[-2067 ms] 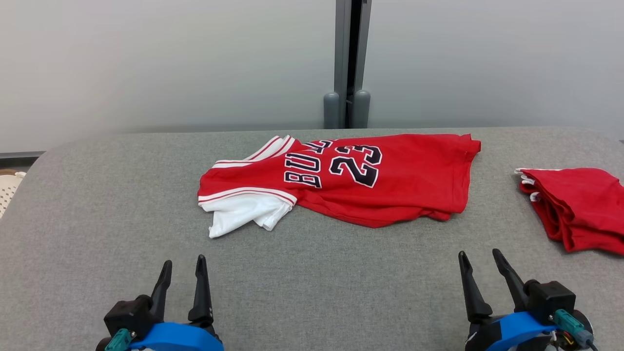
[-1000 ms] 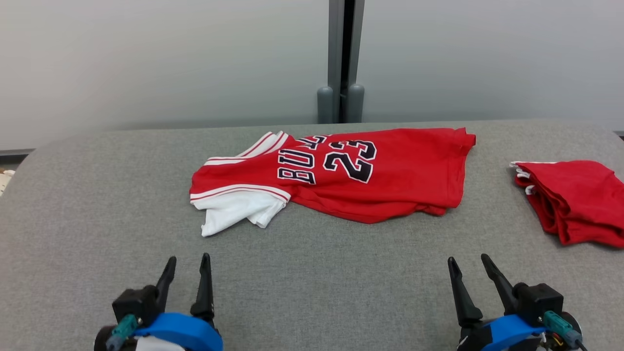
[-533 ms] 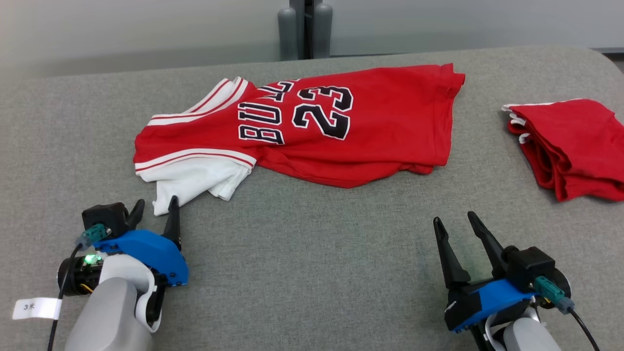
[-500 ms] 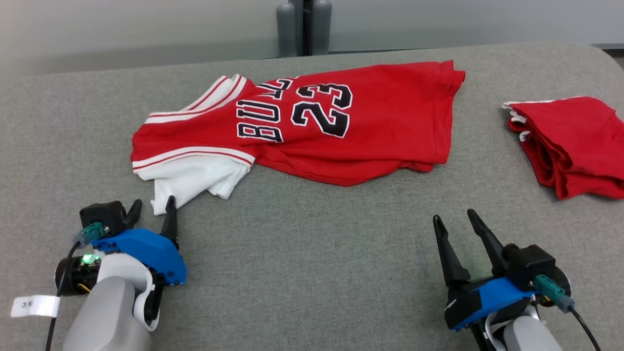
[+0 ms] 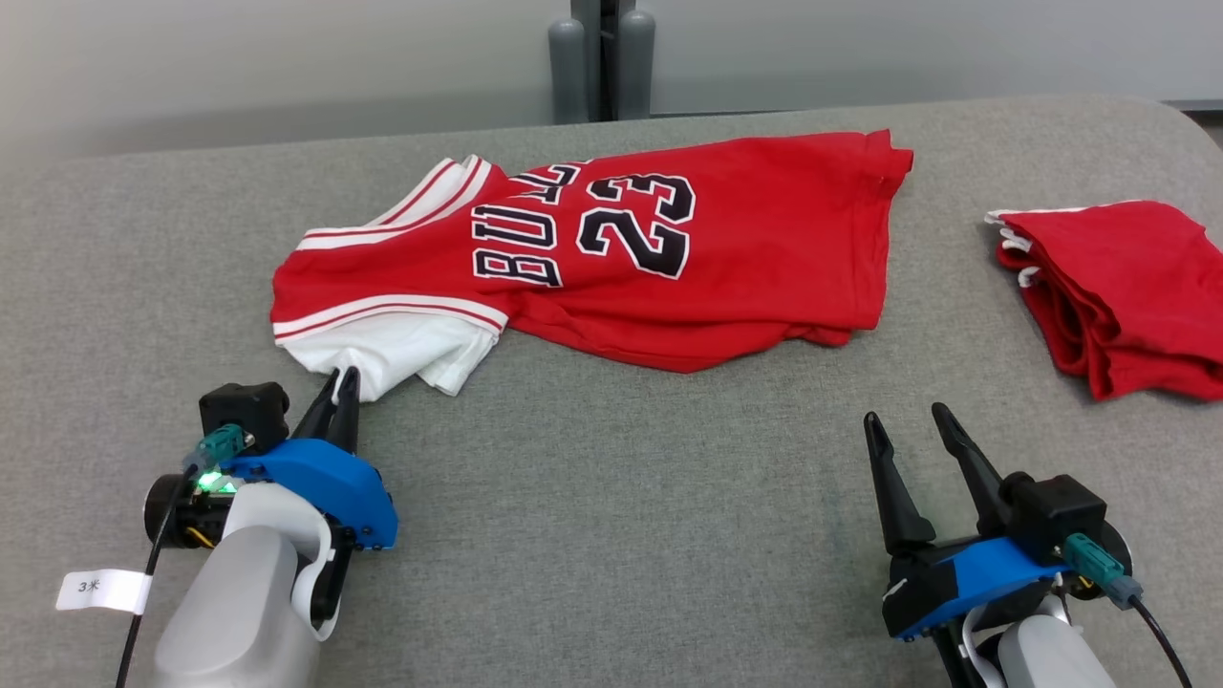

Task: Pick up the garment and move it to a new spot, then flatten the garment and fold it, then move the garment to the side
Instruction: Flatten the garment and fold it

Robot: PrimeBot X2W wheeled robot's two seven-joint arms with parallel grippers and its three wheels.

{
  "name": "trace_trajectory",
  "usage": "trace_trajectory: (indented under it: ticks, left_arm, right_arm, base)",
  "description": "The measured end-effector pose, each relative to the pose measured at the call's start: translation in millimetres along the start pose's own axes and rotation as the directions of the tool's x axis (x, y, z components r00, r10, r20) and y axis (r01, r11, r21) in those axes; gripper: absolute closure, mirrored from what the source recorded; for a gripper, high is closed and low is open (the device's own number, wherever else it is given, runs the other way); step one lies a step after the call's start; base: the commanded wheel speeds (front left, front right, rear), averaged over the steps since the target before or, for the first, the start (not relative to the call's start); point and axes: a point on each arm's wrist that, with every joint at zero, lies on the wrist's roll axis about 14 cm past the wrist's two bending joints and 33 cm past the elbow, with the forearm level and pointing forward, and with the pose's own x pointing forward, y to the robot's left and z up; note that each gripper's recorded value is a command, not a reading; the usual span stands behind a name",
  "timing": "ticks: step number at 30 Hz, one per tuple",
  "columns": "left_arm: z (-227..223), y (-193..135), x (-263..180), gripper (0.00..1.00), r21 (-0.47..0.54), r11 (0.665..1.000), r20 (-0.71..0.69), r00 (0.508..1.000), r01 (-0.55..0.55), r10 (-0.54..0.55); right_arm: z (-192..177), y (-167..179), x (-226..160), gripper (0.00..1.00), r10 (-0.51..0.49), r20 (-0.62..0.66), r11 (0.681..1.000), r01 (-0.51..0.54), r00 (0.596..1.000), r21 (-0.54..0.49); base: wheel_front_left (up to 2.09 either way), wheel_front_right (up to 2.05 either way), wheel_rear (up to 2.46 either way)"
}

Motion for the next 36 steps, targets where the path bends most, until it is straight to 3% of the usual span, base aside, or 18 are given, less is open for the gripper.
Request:
trace_trajectory:
  ticks: [8, 15, 18, 22, 29, 30, 31, 32, 36]
  left_arm:
    - [77, -15, -31, 1.0, 0.065, 0.997, 0.295, 0.954, 0.039, -0.057]
    - [126, -31, -91, 1.0, 0.085, 0.994, 0.509, 0.854, 0.073, -0.106]
    - [143, -35, -117, 1.0, 0.037, 0.996, 0.573, 0.815, 0.076, -0.083]
    - [124, -23, -132, 1.0, -0.044, 0.998, 0.519, 0.855, 0.039, -0.011]
    - [43, 12, -117, 1.0, -0.156, 0.985, 0.277, 0.954, -0.076, 0.118]
    - [34, 13, -114, 0.95, -0.178, 0.98, 0.254, 0.959, -0.084, 0.128]
    - [24, 14, -112, 0.52, -0.191, 0.977, 0.226, 0.965, -0.092, 0.135]
    - [16, 15, -110, 0.0, -0.21, 0.973, 0.209, 0.967, -0.1, 0.145]
    - [13, 24, -106, 0.0, -0.211, 0.969, 0.22, 0.96, -0.127, 0.174]
  right_arm:
    - [18, 7, -4, 0.0, 0.016, 0.054, 1.0, -0.017, 0.998, 0.005]
    - [24, 8, -10, 0.0, 0.015, 0.072, 1.0, -0.015, 0.997, -0.003]
    - [22, 5, -11, 0.0, 0.008, 0.067, 1.0, -0.007, 0.998, -0.007]
    - [23, 3, -9, 0.0, 0.0, 0.069, 1.0, 0.001, 0.998, -0.009]
    - [16, -1, -8, 0.0, -0.008, 0.048, 1.0, 0.009, 0.999, -0.012]
    - [15, -2, -8, 0.0, -0.011, 0.047, 1.0, 0.012, 0.999, -0.011]
    - [16, -3, -7, 0.0, -0.014, 0.048, 1.0, 0.014, 0.999, -0.011]
    - [16, -4, -7, 0.0, -0.017, 0.049, 1.0, 0.018, 0.999, -0.012]
    - [16, -7, -8, 0.0, -0.027, 0.048, 1.0, 0.027, 0.998, -0.013]
  base:
    - [0.0, 0.0, 0.0]
    - [0.0, 0.0, 0.0]
    - [0.0, 0.0, 0.0]
    - [0.0, 0.0, 0.0]
    - [0.0, 0.0, 0.0]
    - [0.0, 0.0, 0.0]
    - [0.0, 0.0, 0.0]
    - [0.0, 0.0, 0.0]
    - [0.0, 0.0, 0.0]
